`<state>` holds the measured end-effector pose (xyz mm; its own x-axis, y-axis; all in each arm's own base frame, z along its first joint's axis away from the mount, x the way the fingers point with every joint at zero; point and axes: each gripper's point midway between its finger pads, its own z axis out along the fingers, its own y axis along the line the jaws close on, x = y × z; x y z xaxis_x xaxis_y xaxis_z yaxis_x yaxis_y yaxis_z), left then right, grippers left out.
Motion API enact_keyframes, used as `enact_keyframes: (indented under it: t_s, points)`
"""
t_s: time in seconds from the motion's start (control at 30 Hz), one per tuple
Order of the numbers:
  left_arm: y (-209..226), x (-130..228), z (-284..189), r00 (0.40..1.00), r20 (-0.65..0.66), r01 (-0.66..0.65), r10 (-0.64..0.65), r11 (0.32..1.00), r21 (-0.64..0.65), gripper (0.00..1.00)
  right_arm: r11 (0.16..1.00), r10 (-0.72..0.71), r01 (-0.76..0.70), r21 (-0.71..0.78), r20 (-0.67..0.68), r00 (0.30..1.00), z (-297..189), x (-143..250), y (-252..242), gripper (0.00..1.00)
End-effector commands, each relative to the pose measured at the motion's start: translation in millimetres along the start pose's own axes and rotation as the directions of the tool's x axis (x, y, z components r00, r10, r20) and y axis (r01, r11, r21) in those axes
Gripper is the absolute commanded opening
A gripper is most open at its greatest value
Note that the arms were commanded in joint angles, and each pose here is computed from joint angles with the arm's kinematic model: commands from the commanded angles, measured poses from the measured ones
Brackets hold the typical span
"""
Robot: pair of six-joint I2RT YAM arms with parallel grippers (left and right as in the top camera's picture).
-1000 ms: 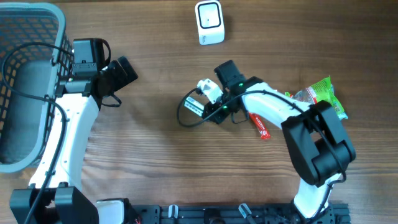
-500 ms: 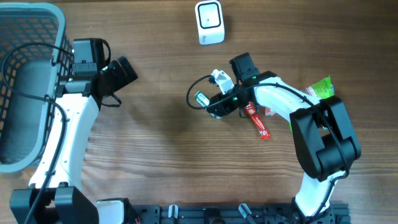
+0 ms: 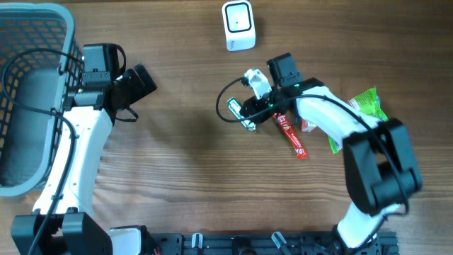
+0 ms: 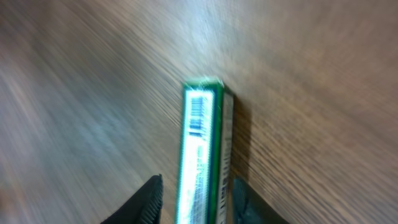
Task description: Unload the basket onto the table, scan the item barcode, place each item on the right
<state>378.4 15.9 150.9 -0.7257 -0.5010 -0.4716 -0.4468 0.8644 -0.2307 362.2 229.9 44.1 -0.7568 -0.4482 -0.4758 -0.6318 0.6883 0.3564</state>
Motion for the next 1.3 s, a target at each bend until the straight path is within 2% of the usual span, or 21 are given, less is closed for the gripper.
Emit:
enact_keyframes:
  t_s: [0.0, 0.1, 0.2, 0.33, 0.57, 0.83, 0.93, 1.0, 1.07, 1.17, 1.27]
  points:
    - [-0.7, -6.9, -4.8, 1.000, 0.022, 0.006, -0.006, 1.000, 0.003, 1.00, 0.999, -0.037, 0.034, 0.043, 0.084, 0.996, -34.0, -27.2, 8.8, 0.23]
    - [-0.7, -6.9, -4.8, 1.000, 0.022, 0.006, -0.006, 1.000, 0.003, 1.00, 0.999, -0.037, 0.036, 0.033, 0.045, 0.998, -27.5, -13.4, 11.1, 0.11]
    - [-0.7, -6.9, -4.8, 1.000, 0.022, 0.006, -0.006, 1.000, 0.003, 1.00, 0.998, -0.028, 0.028, 0.058, 0.005, 1.000, -14.4, -1.3, 2.6, 0.09]
    - [-0.7, -6.9, -4.8, 1.000, 0.022, 0.006, -0.006, 1.000, 0.003, 1.00, 1.000, -0.021, 0.020, -0.022, -0.032, 0.999, 2.4, 10.7, 8.0, 0.08]
    - [-0.7, -6.9, -4.8, 1.000, 0.022, 0.006, -0.006, 1.000, 0.003, 1.00, 0.999, 0.010, -0.013, -0.029, -0.083, 0.997, 17.9, 25.6, 2.0, 0.08]
    - [-0.7, -6.9, -4.8, 1.000, 0.022, 0.006, -0.006, 1.000, 0.003, 1.00, 0.998, 0.042, -0.045, -0.033, -0.068, 0.997, 18.4, 21.8, 2.5, 0.08]
    - [-0.7, -6.9, -4.8, 1.000, 0.022, 0.006, -0.006, 1.000, 0.003, 1.00, 0.985, 0.033, -0.034, -0.171, -0.010, 0.999, 11.1, 2.4, 24.2, 0.12]
    - [-0.7, -6.9, -4.8, 1.000, 0.022, 0.006, -0.006, 1.000, 0.003, 1.00, 0.981, 0.036, -0.037, -0.191, -0.010, 0.999, 10.2, 2.2, 27.8, 0.12]
    - [-0.7, -6.9, -4.8, 1.000, 0.022, 0.006, -0.006, 1.000, 0.003, 1.00, 0.986, 0.045, -0.051, -0.159, -0.042, 0.998, 13.1, 12.5, 22.5, 0.12]
    - [-0.7, -6.9, -4.8, 1.000, 0.022, 0.006, -0.006, 1.000, 0.003, 1.00, 0.998, 0.054, -0.056, -0.027, -0.081, 0.995, 18.3, 27.9, -0.4, 0.11]
    - [-0.7, -6.9, -4.8, 1.000, 0.022, 0.006, -0.006, 1.000, 0.003, 1.00, 0.998, 0.059, -0.061, -0.017, -0.085, 0.995, 22.9, 36.4, -3.1, 0.11]
